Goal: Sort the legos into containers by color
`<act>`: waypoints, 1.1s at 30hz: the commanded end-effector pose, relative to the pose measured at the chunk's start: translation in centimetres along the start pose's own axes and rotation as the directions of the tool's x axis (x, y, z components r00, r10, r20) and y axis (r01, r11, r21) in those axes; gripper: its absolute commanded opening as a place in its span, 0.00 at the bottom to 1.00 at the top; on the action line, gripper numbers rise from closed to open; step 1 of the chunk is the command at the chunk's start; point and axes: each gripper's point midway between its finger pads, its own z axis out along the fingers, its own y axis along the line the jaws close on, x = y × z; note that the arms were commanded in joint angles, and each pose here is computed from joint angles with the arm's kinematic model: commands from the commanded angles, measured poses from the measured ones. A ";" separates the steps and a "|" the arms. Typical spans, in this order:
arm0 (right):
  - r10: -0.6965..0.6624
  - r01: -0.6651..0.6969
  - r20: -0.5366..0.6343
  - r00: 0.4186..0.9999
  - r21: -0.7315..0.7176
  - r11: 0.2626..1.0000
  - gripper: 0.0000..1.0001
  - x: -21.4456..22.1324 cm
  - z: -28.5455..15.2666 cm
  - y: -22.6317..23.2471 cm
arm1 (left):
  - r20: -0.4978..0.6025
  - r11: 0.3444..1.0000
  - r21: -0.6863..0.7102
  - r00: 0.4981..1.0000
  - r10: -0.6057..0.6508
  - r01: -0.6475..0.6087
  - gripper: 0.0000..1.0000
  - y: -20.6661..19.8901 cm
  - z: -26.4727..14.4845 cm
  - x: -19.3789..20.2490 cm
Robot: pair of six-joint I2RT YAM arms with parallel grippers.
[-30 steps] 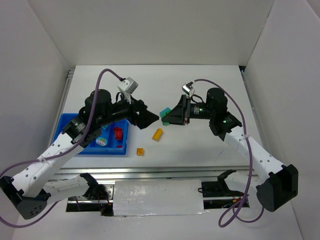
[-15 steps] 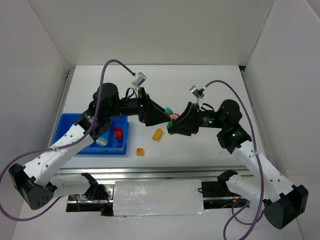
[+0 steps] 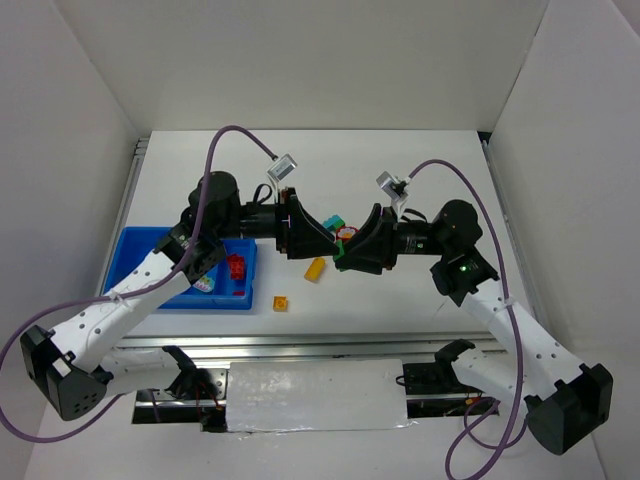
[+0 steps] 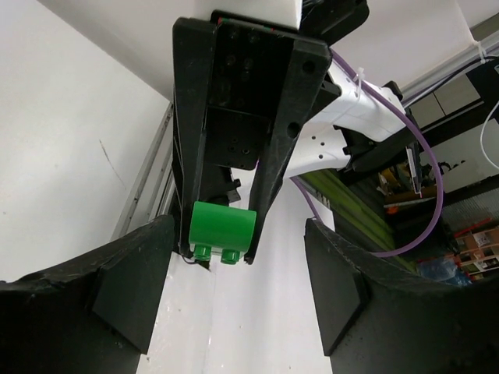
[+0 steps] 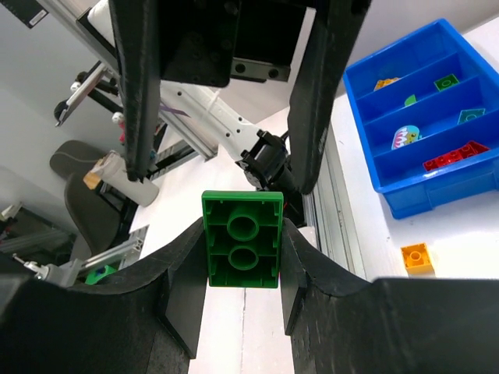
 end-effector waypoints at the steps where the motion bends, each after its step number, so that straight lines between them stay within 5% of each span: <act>1: -0.094 0.095 0.017 0.995 -0.065 0.993 0.00 -1.5 0.2 1.8 | 0.009 0.998 0.041 0.999 0.042 -0.042 0.80 -1.3 -0.4 -0.1; 5: -0.084 0.085 0.013 0.996 -0.073 0.994 0.00 -1.3 0.3 1.7 | 0.007 0.997 0.062 0.999 0.049 -0.049 0.73 -1.7 -0.2 -0.4; 8: -0.084 0.085 0.011 0.996 -0.073 0.994 0.00 -1.2 0.4 1.7 | -0.011 0.995 0.087 0.999 0.052 -0.051 0.57 -2.2 0.2 -0.4; 12: -0.084 0.084 0.009 0.996 -0.063 0.994 0.00 -1.3 0.4 1.5 | -0.030 0.994 0.100 0.998 0.057 -0.054 0.48 -2.3 0.7 -0.2; 19: -0.080 0.080 0.005 0.997 -0.062 0.995 0.00 -1.2 0.4 1.3 | -0.037 0.993 0.104 0.998 0.059 -0.055 0.50 -2.1 1.0 -0.1; 23: -0.079 0.079 0.009 0.997 -0.055 0.995 0.00 -1.3 0.5 1.2 | -0.051 0.994 0.098 0.997 0.055 -0.049 0.69 -1.6 1.2 0.2; 27: -0.076 0.076 0.009 0.997 -0.042 0.996 0.00 -1.3 0.5 0.9 | -0.057 0.994 0.095 0.997 0.052 -0.046 0.73 -1.5 1.2 0.4; 33: -0.071 0.072 0.009 0.997 -0.042 0.997 0.00 -1.3 0.6 0.7 | -0.052 0.993 0.097 0.996 0.067 -0.061 0.43 -1.7 1.0 0.3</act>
